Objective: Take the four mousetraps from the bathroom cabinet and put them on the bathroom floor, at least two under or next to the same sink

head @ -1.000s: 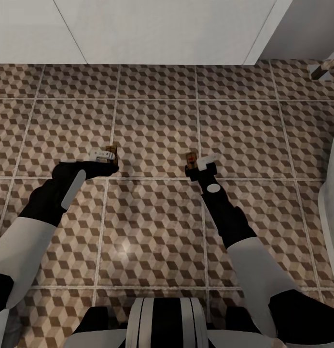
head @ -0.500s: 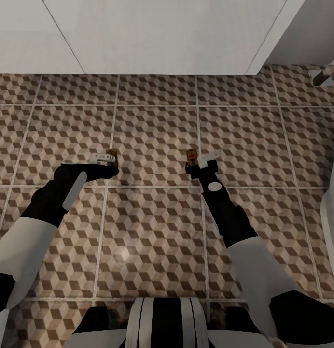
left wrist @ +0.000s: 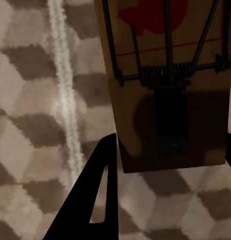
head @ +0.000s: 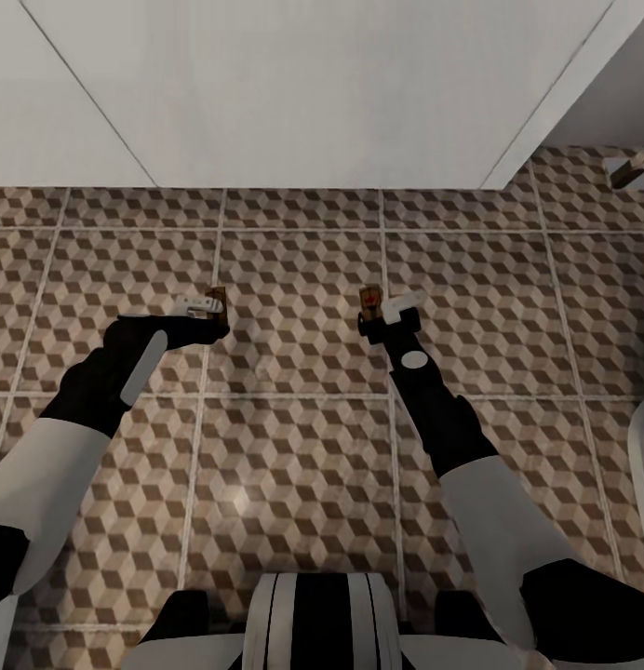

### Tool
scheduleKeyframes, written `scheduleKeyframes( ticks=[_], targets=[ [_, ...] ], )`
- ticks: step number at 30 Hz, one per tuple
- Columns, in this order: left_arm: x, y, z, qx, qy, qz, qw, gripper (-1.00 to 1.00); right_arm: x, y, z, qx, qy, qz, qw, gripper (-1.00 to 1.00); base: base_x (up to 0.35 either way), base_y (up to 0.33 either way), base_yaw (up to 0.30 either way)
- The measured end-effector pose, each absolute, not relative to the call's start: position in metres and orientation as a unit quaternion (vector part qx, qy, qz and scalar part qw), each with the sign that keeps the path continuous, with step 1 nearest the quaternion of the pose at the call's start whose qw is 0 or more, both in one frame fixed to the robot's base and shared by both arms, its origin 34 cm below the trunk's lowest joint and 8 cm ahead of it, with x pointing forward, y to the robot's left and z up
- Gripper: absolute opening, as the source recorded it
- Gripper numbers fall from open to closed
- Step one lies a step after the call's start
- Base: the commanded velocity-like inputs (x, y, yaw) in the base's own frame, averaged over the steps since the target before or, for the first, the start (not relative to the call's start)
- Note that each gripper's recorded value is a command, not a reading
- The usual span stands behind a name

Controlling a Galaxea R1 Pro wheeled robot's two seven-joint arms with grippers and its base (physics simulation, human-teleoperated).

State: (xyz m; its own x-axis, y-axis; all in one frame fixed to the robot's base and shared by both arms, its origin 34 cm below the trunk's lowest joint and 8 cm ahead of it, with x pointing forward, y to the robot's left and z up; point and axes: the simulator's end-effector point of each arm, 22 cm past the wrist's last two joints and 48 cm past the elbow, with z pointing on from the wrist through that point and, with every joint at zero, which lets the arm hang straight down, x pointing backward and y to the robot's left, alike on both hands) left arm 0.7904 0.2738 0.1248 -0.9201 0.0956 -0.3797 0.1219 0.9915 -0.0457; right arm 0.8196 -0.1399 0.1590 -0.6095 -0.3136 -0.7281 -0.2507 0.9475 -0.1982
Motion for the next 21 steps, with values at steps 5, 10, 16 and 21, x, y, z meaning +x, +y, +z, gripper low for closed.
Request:
scheduleKeyframes(
  ticks=[5,10,16,21],
  targets=[
    [0.7902,0.2739,0.1244,0.055,0.979,-0.034,0.191,-1.00,0.8197,-0.1400,0.1590,-0.158,0.896,-0.038,0.413,-1.00,0.015,0.000,0.000],
    [0.7890,0.2746,0.1230,0.055,0.980,-0.034,0.190,-1.00,0.8198,-0.1399,0.1591,-0.157,0.896,-0.038,0.414,-1.00,0.002,0.000,0.000],
    [0.7840,0.2749,0.1197,0.054,0.981,-0.034,0.185,-1.00,0.8191,-0.1401,0.1587,-0.157,0.896,-0.038,0.413,-1.00,0.000,0.000,0.000],
    [0.7813,0.2747,0.1184,0.055,0.981,-0.034,0.183,-1.00,0.8188,-0.1400,0.1585,-0.157,0.896,-0.038,0.413,-1.00,0.000,0.000,0.000]
  ],
)
